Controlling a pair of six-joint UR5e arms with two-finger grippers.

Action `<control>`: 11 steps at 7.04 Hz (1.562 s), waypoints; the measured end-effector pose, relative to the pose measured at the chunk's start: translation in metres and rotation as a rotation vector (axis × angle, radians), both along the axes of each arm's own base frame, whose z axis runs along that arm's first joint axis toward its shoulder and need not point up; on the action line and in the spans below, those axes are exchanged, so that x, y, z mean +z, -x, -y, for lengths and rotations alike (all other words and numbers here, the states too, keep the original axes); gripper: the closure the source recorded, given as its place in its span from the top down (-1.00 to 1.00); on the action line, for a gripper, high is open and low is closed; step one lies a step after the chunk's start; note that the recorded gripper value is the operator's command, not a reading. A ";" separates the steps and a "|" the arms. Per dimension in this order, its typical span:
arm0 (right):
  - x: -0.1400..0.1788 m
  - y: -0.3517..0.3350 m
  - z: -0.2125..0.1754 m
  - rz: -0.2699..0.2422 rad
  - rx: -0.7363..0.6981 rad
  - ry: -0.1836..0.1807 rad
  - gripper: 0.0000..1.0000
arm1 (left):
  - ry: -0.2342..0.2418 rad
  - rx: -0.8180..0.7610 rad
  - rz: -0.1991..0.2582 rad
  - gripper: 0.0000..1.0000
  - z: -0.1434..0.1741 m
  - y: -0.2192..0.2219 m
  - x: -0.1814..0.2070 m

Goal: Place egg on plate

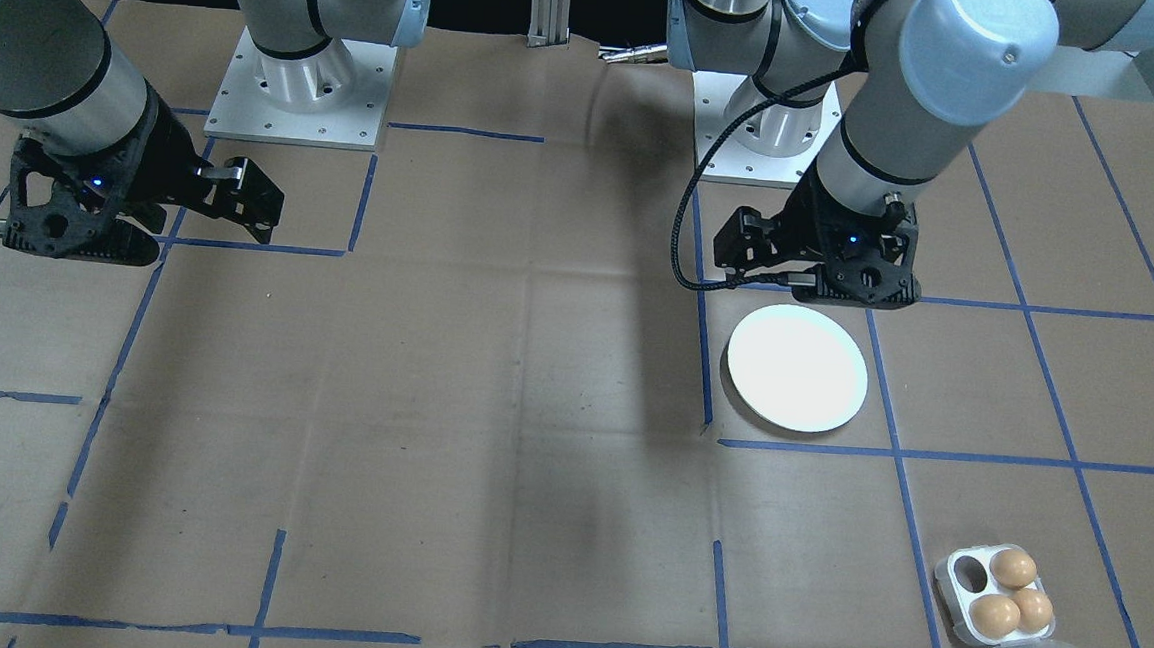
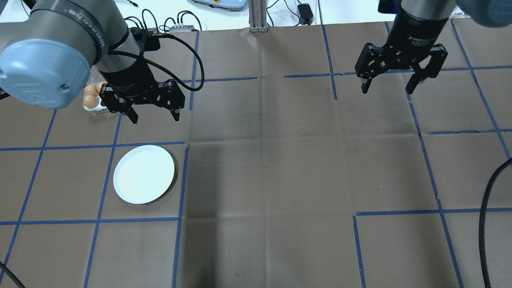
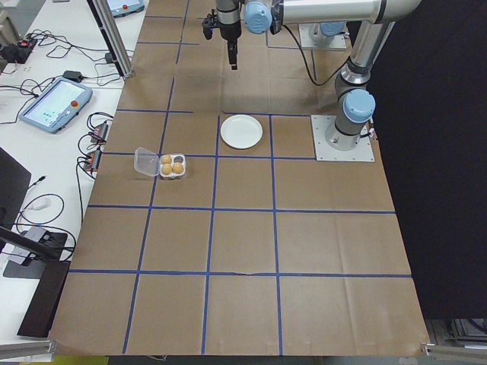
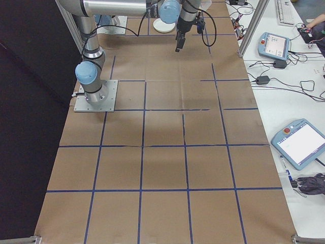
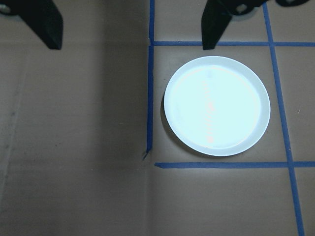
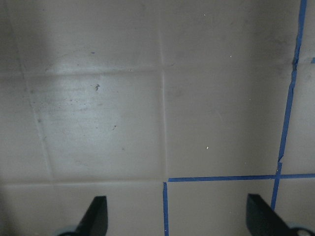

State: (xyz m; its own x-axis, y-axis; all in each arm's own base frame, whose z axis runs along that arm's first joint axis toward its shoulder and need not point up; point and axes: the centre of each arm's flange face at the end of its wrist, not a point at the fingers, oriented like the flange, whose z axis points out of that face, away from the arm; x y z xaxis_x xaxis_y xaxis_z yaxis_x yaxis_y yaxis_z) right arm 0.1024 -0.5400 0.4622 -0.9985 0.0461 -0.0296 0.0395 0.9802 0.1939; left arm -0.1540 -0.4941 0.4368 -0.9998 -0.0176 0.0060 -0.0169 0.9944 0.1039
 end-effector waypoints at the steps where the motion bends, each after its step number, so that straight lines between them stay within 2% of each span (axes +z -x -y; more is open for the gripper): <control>1: 0.000 0.000 0.000 0.000 0.000 0.000 1.00 | -0.006 0.000 0.006 0.99 -0.001 0.001 0.000; 3: -0.001 0.000 0.000 0.001 0.000 -0.001 1.00 | -0.011 -0.001 0.019 1.00 0.001 0.001 -0.003; 11: 0.000 0.000 0.000 0.000 0.000 0.000 1.00 | -0.016 -0.017 0.014 1.00 0.002 -0.005 -0.010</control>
